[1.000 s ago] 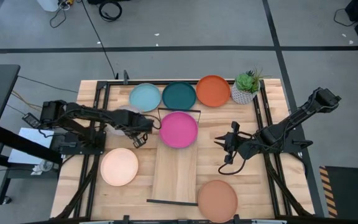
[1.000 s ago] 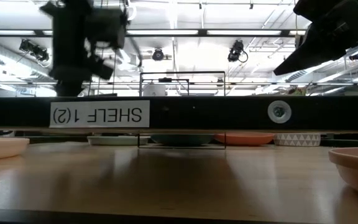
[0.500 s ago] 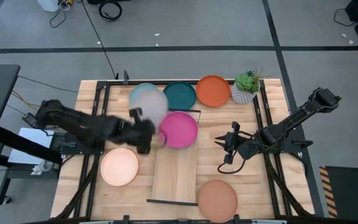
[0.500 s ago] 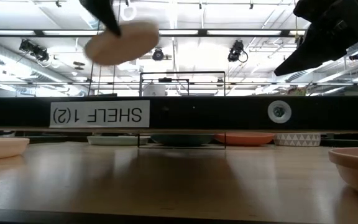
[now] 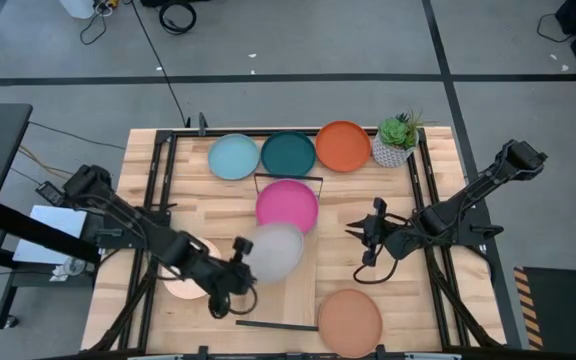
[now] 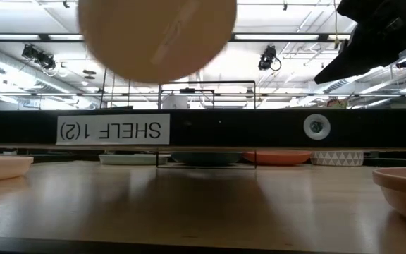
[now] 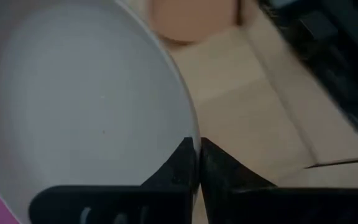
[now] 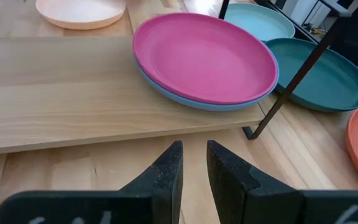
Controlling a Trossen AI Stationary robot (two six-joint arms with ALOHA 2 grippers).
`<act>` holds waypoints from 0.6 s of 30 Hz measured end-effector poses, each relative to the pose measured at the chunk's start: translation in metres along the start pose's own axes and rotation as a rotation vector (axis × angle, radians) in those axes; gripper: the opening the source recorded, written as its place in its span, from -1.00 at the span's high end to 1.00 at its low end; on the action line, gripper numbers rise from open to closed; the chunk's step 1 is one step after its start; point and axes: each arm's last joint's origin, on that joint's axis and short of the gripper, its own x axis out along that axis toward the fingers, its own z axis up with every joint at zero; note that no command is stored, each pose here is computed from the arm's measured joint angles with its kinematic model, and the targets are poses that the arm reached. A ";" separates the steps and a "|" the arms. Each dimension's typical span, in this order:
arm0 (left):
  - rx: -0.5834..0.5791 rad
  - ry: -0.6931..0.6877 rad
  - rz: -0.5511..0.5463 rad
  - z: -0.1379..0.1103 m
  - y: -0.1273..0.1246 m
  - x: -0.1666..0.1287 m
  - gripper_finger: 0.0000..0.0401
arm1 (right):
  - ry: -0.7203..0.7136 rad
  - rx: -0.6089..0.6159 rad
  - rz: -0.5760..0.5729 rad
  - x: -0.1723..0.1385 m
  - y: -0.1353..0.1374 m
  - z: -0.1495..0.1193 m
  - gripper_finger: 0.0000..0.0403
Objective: Place and stack plates onto a shelf
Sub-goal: Put the gray plate on the shelf
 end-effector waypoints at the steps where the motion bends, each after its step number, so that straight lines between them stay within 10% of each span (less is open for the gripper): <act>1: 0.003 0.018 -0.020 -0.001 -0.003 0.007 0.92 | -0.001 -0.001 0.003 0.000 0.000 0.000 0.61; 18: 0.178 0.089 -0.158 -0.010 -0.025 0.063 0.89 | -0.002 0.006 0.024 -0.003 0.004 -0.001 0.61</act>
